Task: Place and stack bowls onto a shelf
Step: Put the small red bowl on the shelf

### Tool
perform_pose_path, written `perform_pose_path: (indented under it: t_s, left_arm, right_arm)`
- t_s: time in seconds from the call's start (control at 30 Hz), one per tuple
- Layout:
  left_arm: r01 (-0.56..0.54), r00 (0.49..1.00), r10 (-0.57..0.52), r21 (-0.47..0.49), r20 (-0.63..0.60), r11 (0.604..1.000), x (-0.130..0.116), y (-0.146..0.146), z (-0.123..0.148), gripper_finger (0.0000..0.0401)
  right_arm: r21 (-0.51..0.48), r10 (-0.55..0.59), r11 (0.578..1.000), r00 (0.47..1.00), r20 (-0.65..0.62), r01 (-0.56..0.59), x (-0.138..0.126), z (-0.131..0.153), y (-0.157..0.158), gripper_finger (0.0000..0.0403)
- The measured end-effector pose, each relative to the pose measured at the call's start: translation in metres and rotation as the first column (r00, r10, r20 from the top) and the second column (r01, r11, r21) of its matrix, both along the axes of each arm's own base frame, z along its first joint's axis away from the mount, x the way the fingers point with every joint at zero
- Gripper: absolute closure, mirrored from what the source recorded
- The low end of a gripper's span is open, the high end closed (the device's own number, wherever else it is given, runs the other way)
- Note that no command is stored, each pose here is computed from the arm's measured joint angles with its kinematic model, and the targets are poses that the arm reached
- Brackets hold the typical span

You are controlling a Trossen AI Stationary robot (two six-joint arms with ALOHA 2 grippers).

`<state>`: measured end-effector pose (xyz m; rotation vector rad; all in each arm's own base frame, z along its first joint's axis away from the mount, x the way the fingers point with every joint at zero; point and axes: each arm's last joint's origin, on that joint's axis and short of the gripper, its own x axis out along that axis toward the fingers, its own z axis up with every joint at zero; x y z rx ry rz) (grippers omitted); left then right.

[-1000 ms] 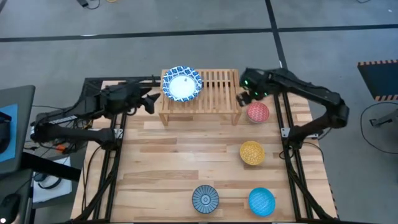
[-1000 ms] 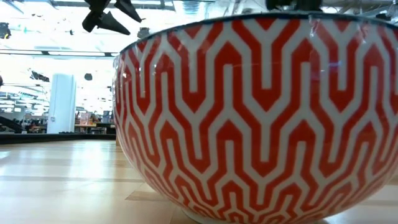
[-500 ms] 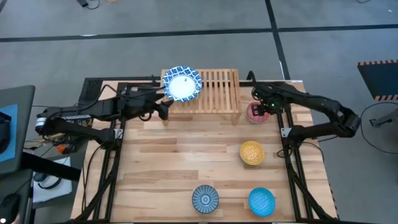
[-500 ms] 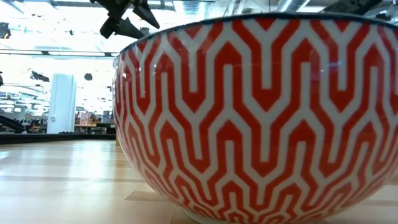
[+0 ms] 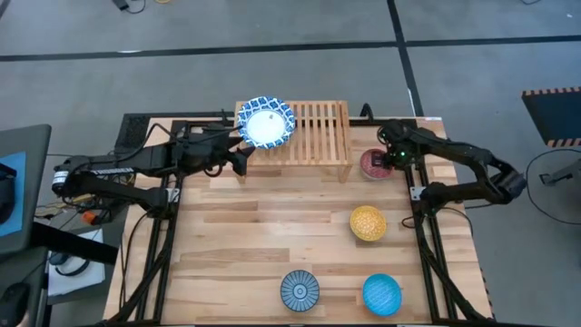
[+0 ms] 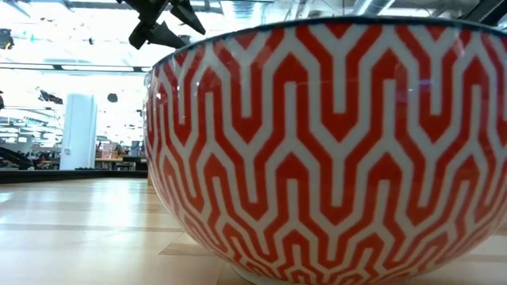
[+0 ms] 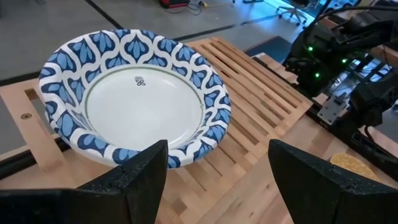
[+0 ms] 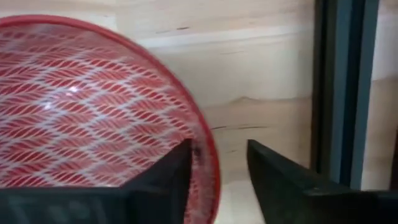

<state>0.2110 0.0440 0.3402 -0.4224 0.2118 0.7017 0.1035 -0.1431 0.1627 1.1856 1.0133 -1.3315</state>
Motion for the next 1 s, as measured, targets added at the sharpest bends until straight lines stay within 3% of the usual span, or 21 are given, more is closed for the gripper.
perform_pose_path:
  t_s: [0.23,0.37,0.5,0.7,0.83,1.0]
  left_arm:
    - [-0.017,1.0,0.017,0.024,-0.009,1.0,0.0,0.001,0.0,0.014]
    - [-0.015,1.0,0.015,0.023,-0.009,1.0,0.0,0.001,0.0,0.014]
    - [-0.003,1.0,0.004,0.028,-0.016,1.0,0.0,0.0,0.0,0.014]
    - [0.018,0.999,-0.015,0.059,-0.042,0.998,0.0,0.0,0.0,0.014]
    - [0.031,0.998,-0.025,0.086,-0.064,0.996,0.0,0.0,0.0,0.014]
    - [0.032,0.996,-0.023,0.108,-0.084,0.994,-0.001,0.003,0.0,0.014]
  right_arm:
    - [-0.024,0.02,1.0,0.999,0.024,-0.02,0.0,0.002,-0.004,0.0365]
    - [-0.034,0.034,0.999,0.998,0.048,-0.033,0.003,0.003,-0.003,0.0365]
    - [-0.06,0.042,0.997,0.997,0.06,-0.039,0.007,0.023,0.001,0.0364]
    - [-0.248,0.002,0.969,0.999,0.049,0.01,0.007,0.083,0.001,0.0359]
    - [-0.374,-0.012,0.925,0.989,0.146,0.066,0.009,0.133,-0.003,0.0359]
    - [-0.447,0.037,0.89,0.966,0.254,0.084,0.021,0.179,-0.005,0.0359]
